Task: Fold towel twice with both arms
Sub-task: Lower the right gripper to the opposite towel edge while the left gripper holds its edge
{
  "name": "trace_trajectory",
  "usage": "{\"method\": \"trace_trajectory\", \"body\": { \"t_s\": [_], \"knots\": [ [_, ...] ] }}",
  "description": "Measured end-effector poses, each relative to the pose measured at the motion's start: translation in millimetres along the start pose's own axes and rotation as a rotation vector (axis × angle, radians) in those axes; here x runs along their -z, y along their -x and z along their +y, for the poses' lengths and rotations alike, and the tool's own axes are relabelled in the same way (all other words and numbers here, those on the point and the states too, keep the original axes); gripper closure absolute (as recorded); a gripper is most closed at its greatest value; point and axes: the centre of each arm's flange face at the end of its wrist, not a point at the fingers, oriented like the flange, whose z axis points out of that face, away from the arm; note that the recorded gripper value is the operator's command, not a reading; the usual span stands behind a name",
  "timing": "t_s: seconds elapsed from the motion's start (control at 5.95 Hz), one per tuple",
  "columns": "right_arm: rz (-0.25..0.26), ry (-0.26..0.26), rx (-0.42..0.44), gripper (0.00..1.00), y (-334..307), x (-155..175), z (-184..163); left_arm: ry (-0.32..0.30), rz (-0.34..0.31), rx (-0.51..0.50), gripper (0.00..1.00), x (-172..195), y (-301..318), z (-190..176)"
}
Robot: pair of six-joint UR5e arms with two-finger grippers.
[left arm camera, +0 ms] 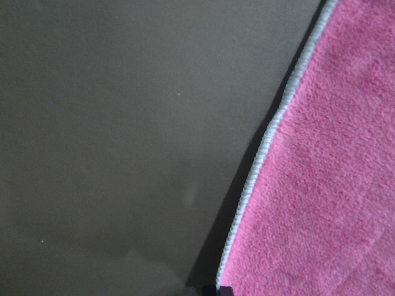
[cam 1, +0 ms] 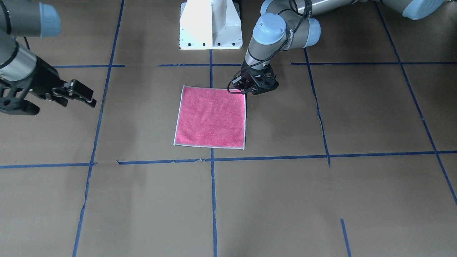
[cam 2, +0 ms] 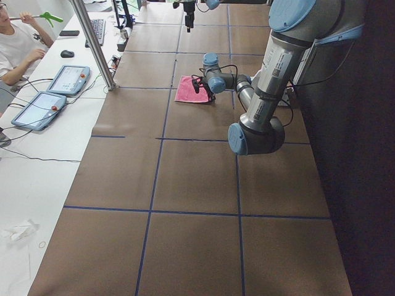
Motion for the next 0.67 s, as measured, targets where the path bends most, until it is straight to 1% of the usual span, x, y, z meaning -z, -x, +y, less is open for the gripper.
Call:
{"method": "trace_trajectory", "body": {
  "t_s": [0.17,0.34,0.5,0.67],
  "knots": [
    [-0.006,-0.022,-0.077,0.00,27.9,-33.9,32.4,0.008,0.001,-0.001,0.98,0.0,-0.7,1.7],
    [-0.014,-0.047,-0.149,0.00,61.8,-68.8,74.2,0.012,0.001,-0.002,0.98,-0.1,-1.1,2.5],
    [-0.016,-0.069,-0.184,0.00,96.9,-101.4,119.7,0.013,0.002,-0.002,0.98,0.0,-1.3,2.8],
    [-0.007,-0.092,-0.191,0.01,128.8,-128.8,162.9,0.012,0.003,-0.002,0.98,0.6,-1.8,2.7]
  ]
}}
